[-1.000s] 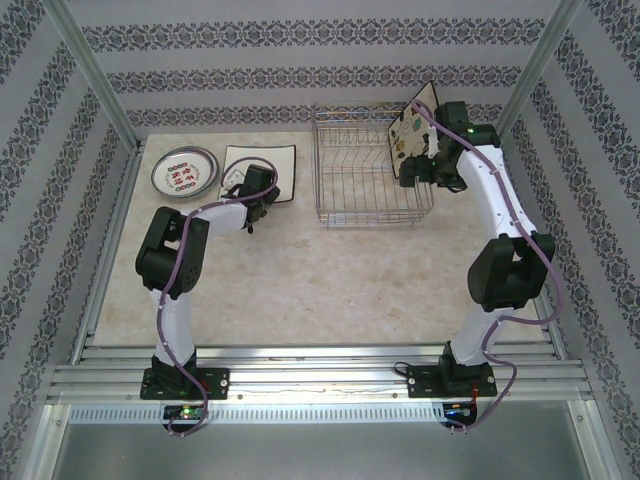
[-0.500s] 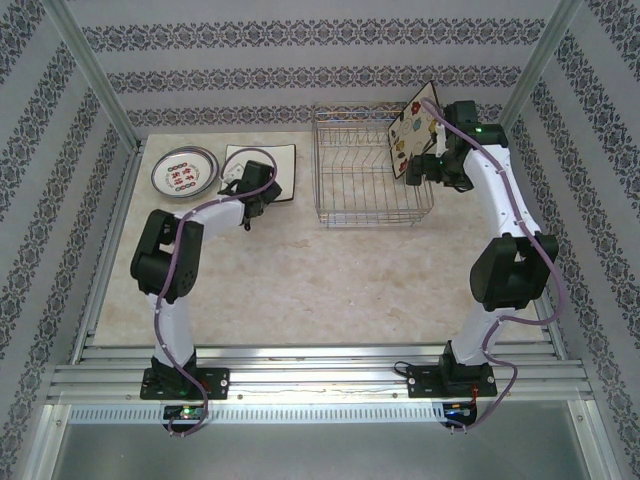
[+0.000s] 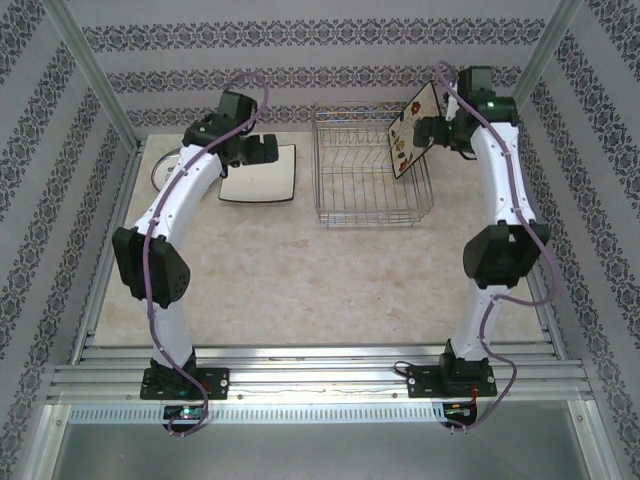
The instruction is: Unload the plates from the dish rack
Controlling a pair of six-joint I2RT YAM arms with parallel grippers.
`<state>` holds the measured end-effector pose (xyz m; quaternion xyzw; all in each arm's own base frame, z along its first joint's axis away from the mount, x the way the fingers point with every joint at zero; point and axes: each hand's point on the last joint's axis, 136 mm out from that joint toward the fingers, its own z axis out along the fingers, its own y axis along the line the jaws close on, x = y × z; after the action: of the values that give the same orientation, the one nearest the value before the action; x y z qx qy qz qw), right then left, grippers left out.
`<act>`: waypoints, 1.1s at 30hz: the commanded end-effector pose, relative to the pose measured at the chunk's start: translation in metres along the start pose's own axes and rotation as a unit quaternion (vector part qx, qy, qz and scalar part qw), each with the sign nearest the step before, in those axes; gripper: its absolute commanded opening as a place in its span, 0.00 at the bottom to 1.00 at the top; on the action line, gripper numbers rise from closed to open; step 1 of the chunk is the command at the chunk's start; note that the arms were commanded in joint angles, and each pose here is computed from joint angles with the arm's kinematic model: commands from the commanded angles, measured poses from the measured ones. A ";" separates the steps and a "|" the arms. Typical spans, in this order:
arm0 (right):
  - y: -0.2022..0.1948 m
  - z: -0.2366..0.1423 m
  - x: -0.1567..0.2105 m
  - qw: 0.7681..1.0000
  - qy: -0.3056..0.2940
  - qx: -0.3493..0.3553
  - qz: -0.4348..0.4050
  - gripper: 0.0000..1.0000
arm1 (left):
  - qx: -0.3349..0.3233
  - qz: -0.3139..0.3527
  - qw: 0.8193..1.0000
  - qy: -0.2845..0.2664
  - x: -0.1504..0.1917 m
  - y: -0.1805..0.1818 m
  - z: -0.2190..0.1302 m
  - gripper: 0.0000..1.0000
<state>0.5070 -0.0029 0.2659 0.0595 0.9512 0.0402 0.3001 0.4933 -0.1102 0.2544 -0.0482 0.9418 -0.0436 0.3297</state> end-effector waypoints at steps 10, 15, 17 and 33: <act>-0.006 0.045 -0.047 0.999 -0.041 -0.003 0.024 0.98 | 0.004 0.059 0.987 0.152 0.031 0.018 0.035 1.00; -0.002 0.070 -0.052 0.999 -0.044 -0.016 0.027 0.94 | 0.007 0.051 0.986 0.156 0.032 0.023 0.046 1.00; 0.000 0.078 -0.054 0.998 -0.048 -0.021 0.030 0.89 | 0.007 0.049 0.986 0.159 0.033 0.025 0.050 1.00; 0.014 0.079 -0.062 0.997 -0.069 -0.009 0.033 0.35 | 0.002 0.027 0.987 0.160 0.030 0.041 0.067 1.00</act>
<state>0.6034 -0.0090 0.2141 0.0958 0.9352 0.0497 0.3374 0.5069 -0.0807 0.1720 -0.0160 0.9847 -0.0423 0.1684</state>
